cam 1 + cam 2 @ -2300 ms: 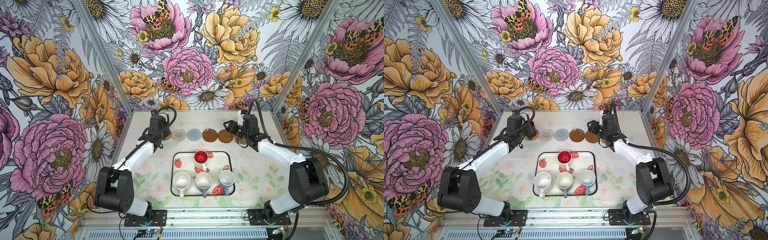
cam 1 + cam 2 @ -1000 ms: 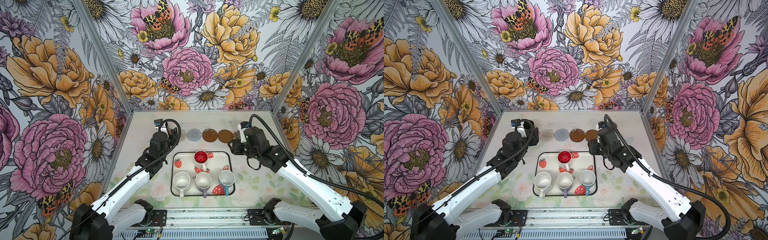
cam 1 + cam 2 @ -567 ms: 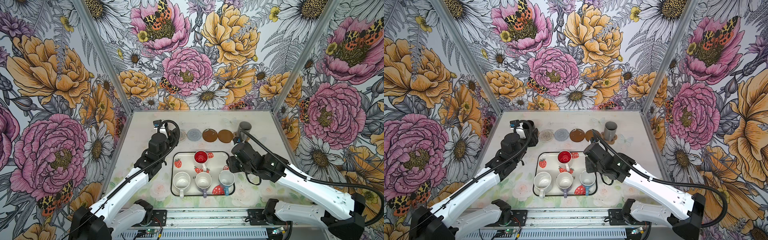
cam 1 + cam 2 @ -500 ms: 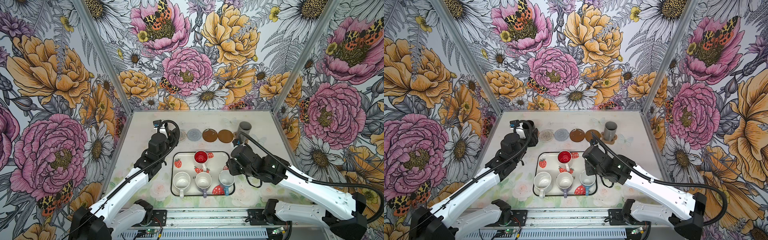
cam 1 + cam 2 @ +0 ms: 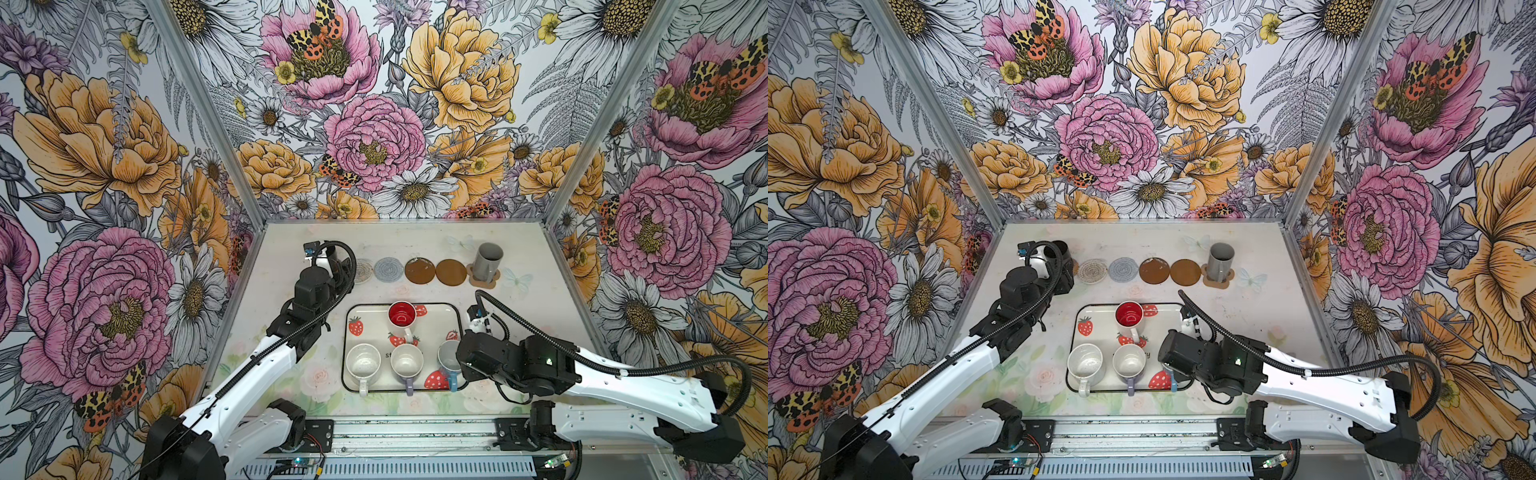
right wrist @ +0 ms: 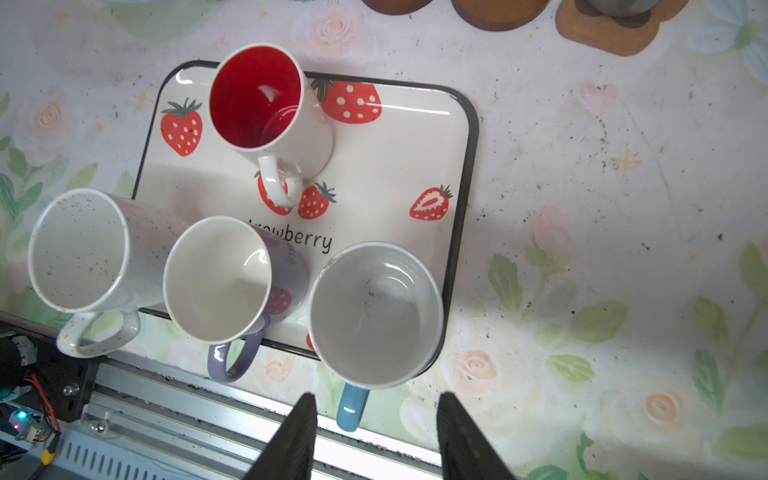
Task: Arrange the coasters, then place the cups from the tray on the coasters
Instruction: 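Raise the left gripper off the black mug while the right gripper nears the tray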
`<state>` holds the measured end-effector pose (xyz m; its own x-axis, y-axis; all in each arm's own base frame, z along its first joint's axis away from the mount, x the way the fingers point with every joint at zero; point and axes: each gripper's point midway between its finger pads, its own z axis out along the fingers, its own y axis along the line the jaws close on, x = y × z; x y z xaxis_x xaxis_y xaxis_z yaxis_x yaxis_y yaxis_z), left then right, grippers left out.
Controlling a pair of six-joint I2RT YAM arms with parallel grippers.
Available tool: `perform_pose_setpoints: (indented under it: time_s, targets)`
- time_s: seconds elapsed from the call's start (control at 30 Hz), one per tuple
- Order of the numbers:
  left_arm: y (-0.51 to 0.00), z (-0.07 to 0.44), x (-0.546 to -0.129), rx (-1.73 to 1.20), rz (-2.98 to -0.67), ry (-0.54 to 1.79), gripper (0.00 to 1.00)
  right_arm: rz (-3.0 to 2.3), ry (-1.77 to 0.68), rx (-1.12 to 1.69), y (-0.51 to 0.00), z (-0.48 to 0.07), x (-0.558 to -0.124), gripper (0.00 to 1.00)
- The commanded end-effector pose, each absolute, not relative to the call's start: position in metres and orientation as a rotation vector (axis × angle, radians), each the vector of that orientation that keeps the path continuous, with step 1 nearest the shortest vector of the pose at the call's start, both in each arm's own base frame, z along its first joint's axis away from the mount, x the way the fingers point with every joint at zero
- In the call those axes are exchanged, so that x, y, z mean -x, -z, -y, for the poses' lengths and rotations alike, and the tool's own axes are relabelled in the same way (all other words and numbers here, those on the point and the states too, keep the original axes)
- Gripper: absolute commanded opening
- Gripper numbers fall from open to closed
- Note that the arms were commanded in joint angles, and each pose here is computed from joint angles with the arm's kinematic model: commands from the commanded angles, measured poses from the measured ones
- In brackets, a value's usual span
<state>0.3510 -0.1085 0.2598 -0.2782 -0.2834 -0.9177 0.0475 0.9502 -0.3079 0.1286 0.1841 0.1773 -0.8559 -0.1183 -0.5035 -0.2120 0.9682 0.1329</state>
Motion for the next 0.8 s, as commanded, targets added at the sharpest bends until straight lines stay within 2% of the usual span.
perform_pose_setpoints:
  time_s: [0.0, 0.77]
  targets:
    - [-0.267, 0.110, -0.349, 0.158, -1.798, 0.354, 0.62, -2.607, -0.241, 0.162, -0.172, -0.181, -0.122, 0.50]
    - [-0.254, 0.106, -0.352, 0.183, -1.813, 0.385, 0.62, -2.734, -0.206, 0.186, -0.132, -0.200, -0.077, 0.56]
